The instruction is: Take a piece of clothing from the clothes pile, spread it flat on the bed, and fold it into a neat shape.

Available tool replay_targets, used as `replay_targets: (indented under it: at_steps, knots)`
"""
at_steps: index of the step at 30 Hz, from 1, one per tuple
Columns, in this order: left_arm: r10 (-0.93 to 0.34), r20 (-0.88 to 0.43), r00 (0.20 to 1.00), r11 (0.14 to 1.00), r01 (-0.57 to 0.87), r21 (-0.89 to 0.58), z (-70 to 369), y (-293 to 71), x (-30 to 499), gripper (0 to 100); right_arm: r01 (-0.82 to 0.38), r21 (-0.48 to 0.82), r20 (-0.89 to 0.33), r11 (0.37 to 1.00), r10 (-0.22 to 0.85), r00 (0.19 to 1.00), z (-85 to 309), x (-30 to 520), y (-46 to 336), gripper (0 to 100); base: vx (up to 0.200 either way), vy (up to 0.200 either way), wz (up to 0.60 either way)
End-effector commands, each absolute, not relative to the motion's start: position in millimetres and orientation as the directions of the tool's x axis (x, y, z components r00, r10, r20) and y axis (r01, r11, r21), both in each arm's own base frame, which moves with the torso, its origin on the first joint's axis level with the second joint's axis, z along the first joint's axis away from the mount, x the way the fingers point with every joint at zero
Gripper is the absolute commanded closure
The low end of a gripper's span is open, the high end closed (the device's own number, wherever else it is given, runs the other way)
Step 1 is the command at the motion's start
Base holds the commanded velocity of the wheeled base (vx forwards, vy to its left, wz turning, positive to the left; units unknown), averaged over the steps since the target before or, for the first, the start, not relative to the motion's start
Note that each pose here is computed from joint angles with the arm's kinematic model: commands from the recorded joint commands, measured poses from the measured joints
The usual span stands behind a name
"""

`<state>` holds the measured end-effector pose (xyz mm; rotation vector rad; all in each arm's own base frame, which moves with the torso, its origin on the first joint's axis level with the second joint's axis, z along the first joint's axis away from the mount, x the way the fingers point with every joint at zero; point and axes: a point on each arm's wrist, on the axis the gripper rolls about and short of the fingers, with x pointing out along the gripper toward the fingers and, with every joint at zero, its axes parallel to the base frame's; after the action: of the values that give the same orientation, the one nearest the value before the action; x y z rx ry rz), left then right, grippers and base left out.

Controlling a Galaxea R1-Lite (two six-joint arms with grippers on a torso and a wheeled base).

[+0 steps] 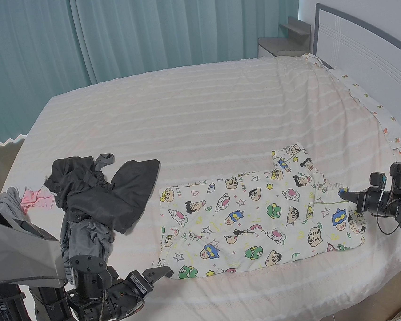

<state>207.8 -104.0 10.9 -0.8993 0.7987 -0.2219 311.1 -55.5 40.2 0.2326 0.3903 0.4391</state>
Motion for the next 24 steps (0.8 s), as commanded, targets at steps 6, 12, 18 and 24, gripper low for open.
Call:
replay_targets:
  at_steps: [6,12,18,24]
  knots:
    - [-0.483,-0.526,0.700,0.624,-0.146,-0.768,10.8,-104.6,207.8,0,-0.368,0.300,-0.317,0.880,0.456,0.832,40.0,310.1,-54.7,100,0.167,0.000,0.00]
    - [-0.481,-0.529,0.699,0.624,-0.152,-0.767,10.7,-103.9,206.5,0,-0.369,0.301,-0.317,0.879,0.457,0.831,39.9,309.9,-54.6,100,0.000,0.000,0.00]
    - [-0.489,-0.536,0.688,0.614,-0.164,-0.772,9.2,-107.2,204.4,0,-0.368,0.304,-0.320,0.879,0.458,0.830,38.7,309.7,-54.6,100,0.000,-0.033,0.00]
    - [-0.489,-0.536,0.688,0.616,-0.163,-0.771,9.2,-107.8,204.1,0,-0.367,0.305,-0.322,0.879,0.458,0.829,38.0,309.4,-54.5,100,0.000,-0.200,0.00]
